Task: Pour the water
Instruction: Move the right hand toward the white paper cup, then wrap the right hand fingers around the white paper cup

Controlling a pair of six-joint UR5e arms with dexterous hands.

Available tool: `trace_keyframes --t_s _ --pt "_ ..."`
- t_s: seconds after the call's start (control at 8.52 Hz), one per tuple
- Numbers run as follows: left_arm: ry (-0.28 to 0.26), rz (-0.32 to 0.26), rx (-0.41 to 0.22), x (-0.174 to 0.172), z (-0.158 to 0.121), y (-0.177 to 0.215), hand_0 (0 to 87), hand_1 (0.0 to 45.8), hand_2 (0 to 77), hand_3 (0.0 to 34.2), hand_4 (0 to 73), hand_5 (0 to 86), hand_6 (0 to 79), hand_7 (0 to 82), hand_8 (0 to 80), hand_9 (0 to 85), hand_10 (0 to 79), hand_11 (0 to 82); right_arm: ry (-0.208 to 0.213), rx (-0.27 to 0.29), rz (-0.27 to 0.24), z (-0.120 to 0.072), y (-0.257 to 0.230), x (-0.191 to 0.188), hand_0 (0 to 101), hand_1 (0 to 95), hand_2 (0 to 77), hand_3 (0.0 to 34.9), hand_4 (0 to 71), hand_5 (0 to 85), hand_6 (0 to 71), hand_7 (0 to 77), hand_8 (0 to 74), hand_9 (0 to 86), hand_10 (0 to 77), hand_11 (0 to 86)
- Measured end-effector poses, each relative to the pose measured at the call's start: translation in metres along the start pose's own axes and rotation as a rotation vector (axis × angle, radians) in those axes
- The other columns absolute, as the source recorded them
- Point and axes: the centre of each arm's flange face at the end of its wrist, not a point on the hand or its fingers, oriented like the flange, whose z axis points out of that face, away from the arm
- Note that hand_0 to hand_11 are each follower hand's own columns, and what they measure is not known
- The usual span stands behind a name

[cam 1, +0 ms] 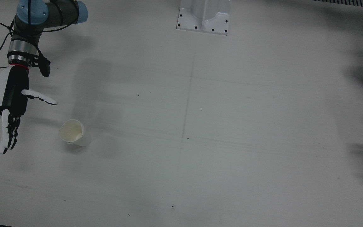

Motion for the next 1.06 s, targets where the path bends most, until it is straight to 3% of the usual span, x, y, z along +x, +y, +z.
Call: trace_keyframes --t_s 0.12,0.23,0.59,0.82,1.06 --pt "0.000 0.001 0.004 0.001 -0.004 -0.002 55.3 16.9 42.0 0.0 16.9 68.7 40.9 58.4 24.5 40.9 12.5 22.4 0.014 -0.006 0.003 -0.002 -0.003 0.011 55 24.0 12.5 6.3 5.4 4.9 1.6 5.5 0.5 0.5 1.1 3.8" --pt "0.000 0.001 0.005 0.002 -0.005 -0.002 55.4 16.9 42.0 0.0 16.9 68.7 40.9 58.4 27.8 40.9 12.5 22.4 0.031 -0.007 0.001 -0.005 -0.005 0.021 55 24.5 12.5 6.4 4.4 4.4 1.6 5.5 0.5 0.5 1.1 3.8" --pt "-0.001 0.002 0.007 0.002 -0.007 -0.003 55.2 16.9 42.5 0.0 16.9 68.7 40.9 58.4 27.8 40.9 12.5 22.4 0.078 0.003 -0.014 -0.009 -0.013 0.054 55 22.9 14.7 5.2 6.5 5.5 2.7 6.5 0.5 0.5 1.1 4.4" --pt "-0.001 0.003 0.008 0.002 -0.007 -0.004 55.1 16.9 42.5 0.0 16.9 68.7 40.9 58.4 27.8 40.9 12.5 22.4 0.085 0.008 -0.019 -0.005 -0.014 0.062 55 22.9 14.7 5.2 6.5 5.5 2.7 6.5 0.5 0.5 1.1 4.4" --pt "-0.002 0.004 0.011 0.003 -0.009 -0.006 55.2 16.4 42.5 0.0 16.9 68.7 40.9 58.4 27.8 40.4 12.5 22.4 0.066 0.012 -0.022 -0.002 -0.011 0.063 54 22.4 16.9 2.0 8.7 7.6 3.8 9.3 0.5 0.5 2.7 5.4"
